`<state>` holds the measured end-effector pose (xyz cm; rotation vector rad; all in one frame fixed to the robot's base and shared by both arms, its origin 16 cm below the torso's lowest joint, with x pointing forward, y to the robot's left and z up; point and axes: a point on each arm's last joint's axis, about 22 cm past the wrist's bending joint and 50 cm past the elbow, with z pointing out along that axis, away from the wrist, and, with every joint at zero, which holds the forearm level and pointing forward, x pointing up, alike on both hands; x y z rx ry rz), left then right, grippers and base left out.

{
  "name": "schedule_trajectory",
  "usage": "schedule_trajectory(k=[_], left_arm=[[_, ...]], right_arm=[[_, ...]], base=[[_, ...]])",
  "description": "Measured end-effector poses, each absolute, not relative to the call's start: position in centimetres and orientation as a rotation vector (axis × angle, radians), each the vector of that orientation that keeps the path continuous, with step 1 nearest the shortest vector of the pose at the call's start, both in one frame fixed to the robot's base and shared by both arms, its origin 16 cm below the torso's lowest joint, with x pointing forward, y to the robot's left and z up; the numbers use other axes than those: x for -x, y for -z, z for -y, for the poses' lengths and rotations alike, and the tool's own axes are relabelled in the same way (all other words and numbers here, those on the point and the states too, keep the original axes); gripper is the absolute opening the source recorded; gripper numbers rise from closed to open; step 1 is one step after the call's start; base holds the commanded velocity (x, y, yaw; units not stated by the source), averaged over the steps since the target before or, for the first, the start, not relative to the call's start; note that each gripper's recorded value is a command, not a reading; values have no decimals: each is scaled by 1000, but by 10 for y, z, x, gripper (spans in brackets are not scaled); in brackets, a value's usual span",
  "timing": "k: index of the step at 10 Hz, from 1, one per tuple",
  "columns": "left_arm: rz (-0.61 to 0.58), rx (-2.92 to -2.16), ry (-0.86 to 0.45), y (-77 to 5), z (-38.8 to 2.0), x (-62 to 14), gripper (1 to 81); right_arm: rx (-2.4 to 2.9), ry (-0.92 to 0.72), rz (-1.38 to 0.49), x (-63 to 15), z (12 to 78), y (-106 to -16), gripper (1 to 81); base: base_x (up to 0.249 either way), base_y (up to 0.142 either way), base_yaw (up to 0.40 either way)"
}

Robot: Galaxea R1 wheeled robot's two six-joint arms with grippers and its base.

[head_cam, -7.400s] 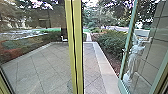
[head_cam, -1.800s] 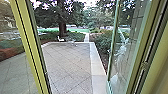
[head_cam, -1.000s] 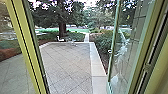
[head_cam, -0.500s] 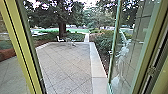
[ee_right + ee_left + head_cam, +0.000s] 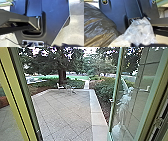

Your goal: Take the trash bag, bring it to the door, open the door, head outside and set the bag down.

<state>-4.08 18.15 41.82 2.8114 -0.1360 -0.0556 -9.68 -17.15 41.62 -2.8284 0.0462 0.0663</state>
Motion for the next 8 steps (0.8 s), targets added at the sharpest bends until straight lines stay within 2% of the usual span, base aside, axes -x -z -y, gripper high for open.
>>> schedule_trajectory(k=[6,8], left_arm=[[134,-2827,54,-417,-192,42,10],[137,-2799,57,-419,-174,43,10]], right_arm=[[2813,-68,-45,97,159,-417,811],[2842,-68,-45,98,181,-415,811]], base=[[115,0,0],[116,0,0]])
